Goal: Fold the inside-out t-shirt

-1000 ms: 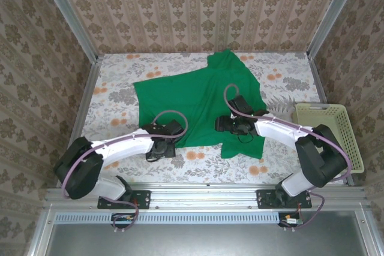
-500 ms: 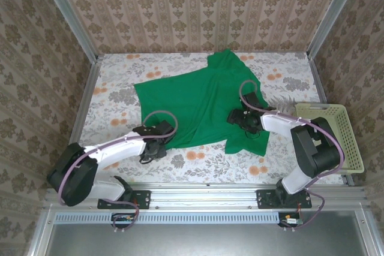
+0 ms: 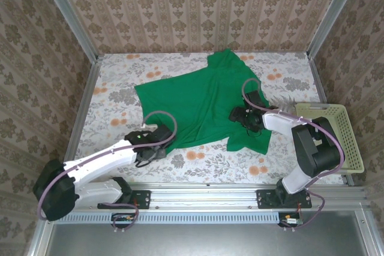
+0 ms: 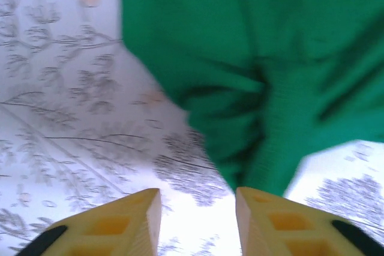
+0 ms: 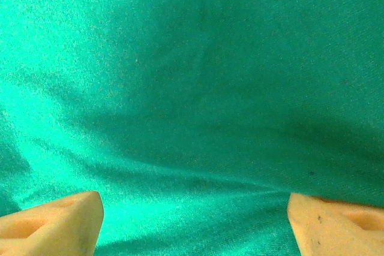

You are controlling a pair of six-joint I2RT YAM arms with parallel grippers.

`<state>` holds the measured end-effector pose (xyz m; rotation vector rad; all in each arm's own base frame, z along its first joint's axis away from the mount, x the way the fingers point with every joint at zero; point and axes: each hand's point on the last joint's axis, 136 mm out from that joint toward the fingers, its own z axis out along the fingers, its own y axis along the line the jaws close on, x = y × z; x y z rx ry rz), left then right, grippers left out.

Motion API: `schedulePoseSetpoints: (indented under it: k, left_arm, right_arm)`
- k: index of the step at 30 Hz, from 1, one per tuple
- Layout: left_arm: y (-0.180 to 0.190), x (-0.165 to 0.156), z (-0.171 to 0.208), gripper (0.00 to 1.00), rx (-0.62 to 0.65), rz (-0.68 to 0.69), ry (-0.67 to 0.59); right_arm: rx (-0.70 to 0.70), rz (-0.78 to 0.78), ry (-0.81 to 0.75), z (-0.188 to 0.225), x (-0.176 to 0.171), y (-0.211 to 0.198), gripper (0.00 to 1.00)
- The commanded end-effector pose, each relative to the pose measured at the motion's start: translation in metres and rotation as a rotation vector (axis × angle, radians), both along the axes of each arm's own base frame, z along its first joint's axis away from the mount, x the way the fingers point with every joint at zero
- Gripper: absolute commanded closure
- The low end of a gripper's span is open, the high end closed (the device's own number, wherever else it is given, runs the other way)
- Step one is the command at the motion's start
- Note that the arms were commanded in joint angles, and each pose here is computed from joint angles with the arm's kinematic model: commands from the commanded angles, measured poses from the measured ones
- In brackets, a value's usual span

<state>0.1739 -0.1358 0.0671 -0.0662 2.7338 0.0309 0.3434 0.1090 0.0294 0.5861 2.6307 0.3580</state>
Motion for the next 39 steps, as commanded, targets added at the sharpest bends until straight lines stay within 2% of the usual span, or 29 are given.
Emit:
schedulePoseSetpoints:
  k: [1, 5, 8, 10, 15, 20, 23, 26, 30, 34, 38, 39]
  left_arm:
    - [-0.016, 0.005, -0.004, 0.55, 0.014, -0.004, 0.011]
    - [-0.025, 0.005, -0.030, 0.50, 0.026, -0.010, 0.068]
    - [-0.019, 0.005, -0.042, 0.52, 0.046, -0.001, 0.095]
    - [-0.014, 0.004, -0.046, 0.58, 0.050, 0.005, 0.104]
    - [0.018, -0.001, -0.036, 0.81, 0.111, 0.052, 0.090]
    - [0.019, 0.002, -0.036, 1.00, 0.019, 0.040, 0.063]
    - [-0.001, 0.009, -0.038, 1.00, -0.110, -0.006, 0.046]
    - [-0.008, 0.015, -0.028, 1.00, -0.152, -0.032, 0.021]
    - [-0.012, 0.039, 0.000, 1.00, -0.249, -0.044, -0.053]
    - [-0.017, 0.079, 0.040, 1.00, -0.341, -0.088, -0.162]
    - [-0.011, 0.131, 0.075, 1.00, -0.283, -0.123, -0.258]
    - [-0.001, 0.147, 0.077, 1.00, -0.258, -0.096, -0.265]
  right_arm:
    - [-0.038, 0.013, 0.037, 0.002, -0.011, -0.004, 0.17]
    - [-0.052, -0.002, 0.049, -0.002, -0.013, -0.008, 0.17]
    - [-0.065, -0.019, 0.054, -0.004, -0.014, -0.013, 0.17]
    - [-0.073, -0.031, 0.058, -0.004, -0.014, -0.017, 0.17]
    - [-0.091, -0.061, 0.070, -0.007, -0.015, -0.028, 0.17]
    - [-0.087, -0.059, 0.061, -0.006, -0.012, -0.029, 0.17]
    - [-0.068, -0.033, 0.046, 0.001, -0.010, -0.024, 0.17]
    - [-0.067, -0.007, 0.021, 0.016, -0.009, -0.023, 0.17]
    - [-0.119, 0.020, -0.006, 0.038, -0.015, -0.031, 0.17]
    - [-0.152, 0.034, -0.025, 0.050, -0.022, -0.037, 0.18]
    - [-0.149, 0.043, -0.038, 0.054, -0.019, -0.036, 0.17]
    - [-0.145, 0.041, -0.041, 0.055, -0.018, -0.035, 0.17]
